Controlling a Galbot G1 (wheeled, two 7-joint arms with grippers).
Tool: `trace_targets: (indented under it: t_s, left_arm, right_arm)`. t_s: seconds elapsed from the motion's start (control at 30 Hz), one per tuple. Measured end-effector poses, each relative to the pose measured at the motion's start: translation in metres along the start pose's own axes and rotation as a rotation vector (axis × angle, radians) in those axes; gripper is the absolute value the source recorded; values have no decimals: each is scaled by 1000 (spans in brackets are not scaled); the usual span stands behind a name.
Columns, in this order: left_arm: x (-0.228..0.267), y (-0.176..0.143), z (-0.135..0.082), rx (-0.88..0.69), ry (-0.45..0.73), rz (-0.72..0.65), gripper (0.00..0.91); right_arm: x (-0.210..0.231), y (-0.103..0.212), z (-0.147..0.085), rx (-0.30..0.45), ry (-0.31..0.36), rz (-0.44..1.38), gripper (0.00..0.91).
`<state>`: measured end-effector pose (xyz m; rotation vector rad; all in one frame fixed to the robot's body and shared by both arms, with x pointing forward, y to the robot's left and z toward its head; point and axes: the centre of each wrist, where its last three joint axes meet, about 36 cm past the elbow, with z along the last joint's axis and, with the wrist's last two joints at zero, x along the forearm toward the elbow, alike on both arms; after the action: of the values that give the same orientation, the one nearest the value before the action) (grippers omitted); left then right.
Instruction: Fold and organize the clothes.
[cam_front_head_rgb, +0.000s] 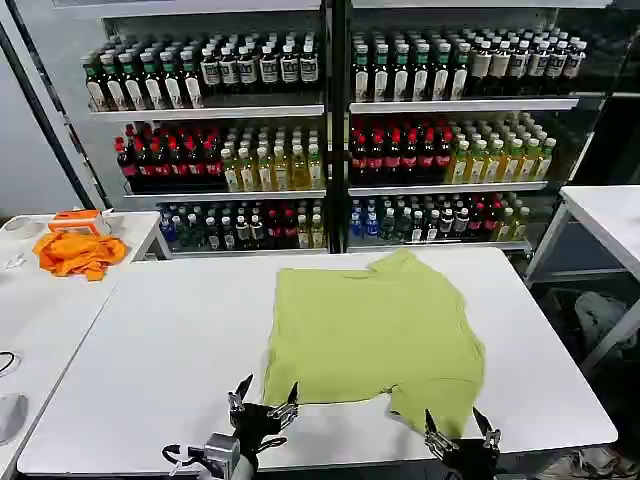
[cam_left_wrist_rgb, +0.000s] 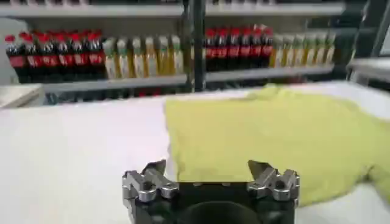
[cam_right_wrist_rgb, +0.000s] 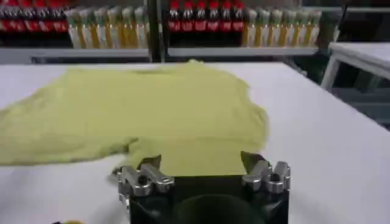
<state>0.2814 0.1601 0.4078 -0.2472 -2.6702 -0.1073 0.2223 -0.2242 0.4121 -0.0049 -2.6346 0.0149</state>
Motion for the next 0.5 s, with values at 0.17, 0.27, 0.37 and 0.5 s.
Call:
trace_targets:
  t_s: [0.17,0.27,0.37,0.5]
  left_arm:
    - [-12,3,6,-20,52,-12,705]
    - [-16,4,9,-26,74,-13,30]
    - [-18,4,11,-29,92,-11,20]
    - [-20,3,13,-32,104,-5,20]
  right_arm:
    - [-2,6,7,-18,35,-4,877]
    - [-2,8,10,-28,51,-3,40]
    - [-1,10,11,-37,64,-4,0]
    - [1,12,12,-51,76,-10,0]
